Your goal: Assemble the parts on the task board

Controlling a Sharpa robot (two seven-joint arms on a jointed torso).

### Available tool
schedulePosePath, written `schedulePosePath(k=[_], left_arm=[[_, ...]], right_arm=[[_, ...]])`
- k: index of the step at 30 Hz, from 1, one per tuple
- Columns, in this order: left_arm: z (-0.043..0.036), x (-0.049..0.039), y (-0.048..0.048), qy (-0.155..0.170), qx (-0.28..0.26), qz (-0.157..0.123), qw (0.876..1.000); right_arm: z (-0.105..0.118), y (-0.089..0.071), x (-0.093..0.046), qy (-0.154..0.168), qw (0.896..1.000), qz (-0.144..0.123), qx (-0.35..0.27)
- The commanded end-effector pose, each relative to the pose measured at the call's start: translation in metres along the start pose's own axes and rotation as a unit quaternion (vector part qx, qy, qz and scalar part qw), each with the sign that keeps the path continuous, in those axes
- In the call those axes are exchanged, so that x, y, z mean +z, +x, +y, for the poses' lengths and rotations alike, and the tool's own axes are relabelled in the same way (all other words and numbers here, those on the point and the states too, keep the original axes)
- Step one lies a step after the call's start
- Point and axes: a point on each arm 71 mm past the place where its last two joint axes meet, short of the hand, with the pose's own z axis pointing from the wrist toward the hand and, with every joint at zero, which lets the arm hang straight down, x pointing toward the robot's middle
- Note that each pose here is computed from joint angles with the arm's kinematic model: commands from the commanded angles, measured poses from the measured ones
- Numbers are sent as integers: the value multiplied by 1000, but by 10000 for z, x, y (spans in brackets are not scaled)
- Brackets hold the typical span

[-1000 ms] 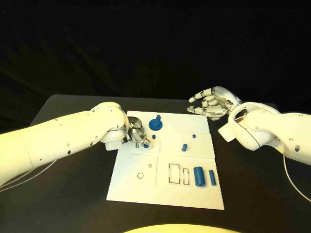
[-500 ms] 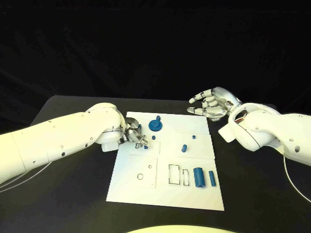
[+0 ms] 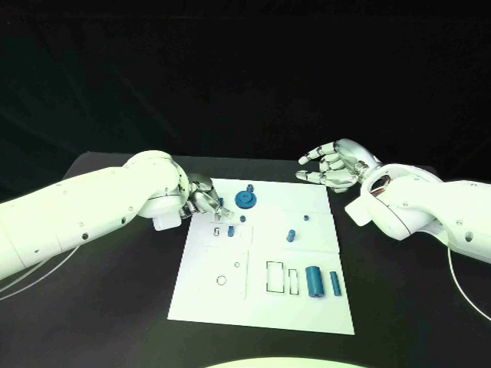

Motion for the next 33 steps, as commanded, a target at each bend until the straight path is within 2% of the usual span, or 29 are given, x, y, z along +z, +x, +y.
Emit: schedulePosePath(k=[1, 5, 8, 14, 20, 33], left_arm=[[19, -38, -112, -1, -8, -7, 1000], [35, -51, -255, -6, -4, -27, 1000], [40, -29, -355, -12, 3, -46, 999], [21, 55, -465, -19, 13, -68, 997], [11, 156, -499, -26, 16, -70, 997], [35, 332, -478, -43, 24, -63, 997]], right_arm=[[8, 10, 1, -7, 1000, 5, -4], [4, 6, 1, -6, 1000, 5, -4], [4, 6, 2, -6, 1000, 4, -4], [8, 11, 5, -6, 1000, 4, -4], [13, 18, 11, -7, 1000, 5, -4], [23, 33, 21, -8, 1000, 6, -4]])
